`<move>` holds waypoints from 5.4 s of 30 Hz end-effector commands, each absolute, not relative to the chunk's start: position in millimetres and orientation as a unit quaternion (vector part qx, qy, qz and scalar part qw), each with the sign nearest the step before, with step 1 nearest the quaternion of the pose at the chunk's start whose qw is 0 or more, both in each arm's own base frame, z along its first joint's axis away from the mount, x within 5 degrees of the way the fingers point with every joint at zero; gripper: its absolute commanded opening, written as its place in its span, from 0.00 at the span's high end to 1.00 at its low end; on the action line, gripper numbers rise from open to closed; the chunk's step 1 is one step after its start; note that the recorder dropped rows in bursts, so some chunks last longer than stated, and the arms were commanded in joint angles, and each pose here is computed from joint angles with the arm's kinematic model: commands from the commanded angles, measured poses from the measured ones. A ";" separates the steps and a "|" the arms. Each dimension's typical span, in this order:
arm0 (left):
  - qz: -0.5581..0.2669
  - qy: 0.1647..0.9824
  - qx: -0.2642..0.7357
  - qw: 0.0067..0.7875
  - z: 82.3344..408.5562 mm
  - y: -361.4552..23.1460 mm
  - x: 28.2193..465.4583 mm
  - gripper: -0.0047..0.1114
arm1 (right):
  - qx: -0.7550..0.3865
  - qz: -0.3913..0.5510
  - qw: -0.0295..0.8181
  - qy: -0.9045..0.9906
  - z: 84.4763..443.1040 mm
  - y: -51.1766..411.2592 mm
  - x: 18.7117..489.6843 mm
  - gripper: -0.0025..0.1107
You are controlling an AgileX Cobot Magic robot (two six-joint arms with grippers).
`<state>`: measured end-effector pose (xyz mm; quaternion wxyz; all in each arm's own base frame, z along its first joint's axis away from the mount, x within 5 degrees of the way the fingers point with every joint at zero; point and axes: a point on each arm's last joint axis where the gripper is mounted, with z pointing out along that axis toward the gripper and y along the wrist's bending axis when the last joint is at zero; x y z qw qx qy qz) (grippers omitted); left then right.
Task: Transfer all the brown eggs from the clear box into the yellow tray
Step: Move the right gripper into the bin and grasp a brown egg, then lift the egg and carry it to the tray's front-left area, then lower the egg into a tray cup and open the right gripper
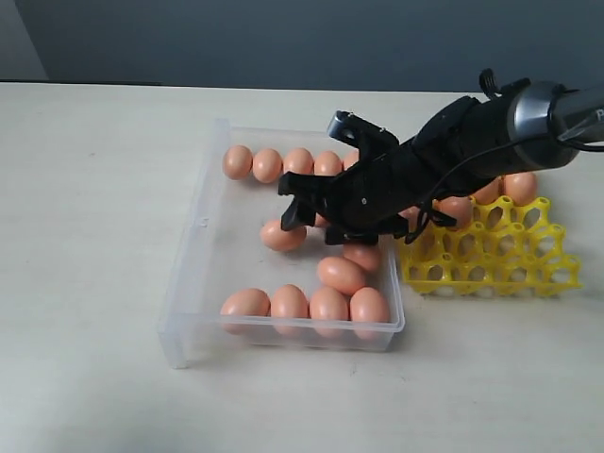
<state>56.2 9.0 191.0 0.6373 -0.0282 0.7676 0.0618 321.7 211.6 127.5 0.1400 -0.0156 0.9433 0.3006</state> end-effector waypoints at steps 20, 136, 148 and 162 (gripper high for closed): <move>0.060 0.766 -0.028 0.640 190.3 8.8 56.6 0.85 | -0.578 0.092 0.173 0.792 195.2 256.4 333.5 0.42; 0.060 0.766 -0.028 0.640 190.3 8.8 56.6 0.85 | -0.375 -0.166 0.186 0.893 186.0 83.6 310.1 0.65; 0.060 0.766 -0.028 0.640 190.3 8.8 56.6 0.85 | -0.368 -0.166 0.190 0.895 186.3 83.5 310.6 0.61; 0.060 0.766 -0.028 0.640 190.3 8.8 56.6 0.85 | -0.377 -0.166 0.182 0.893 173.9 85.3 314.7 0.49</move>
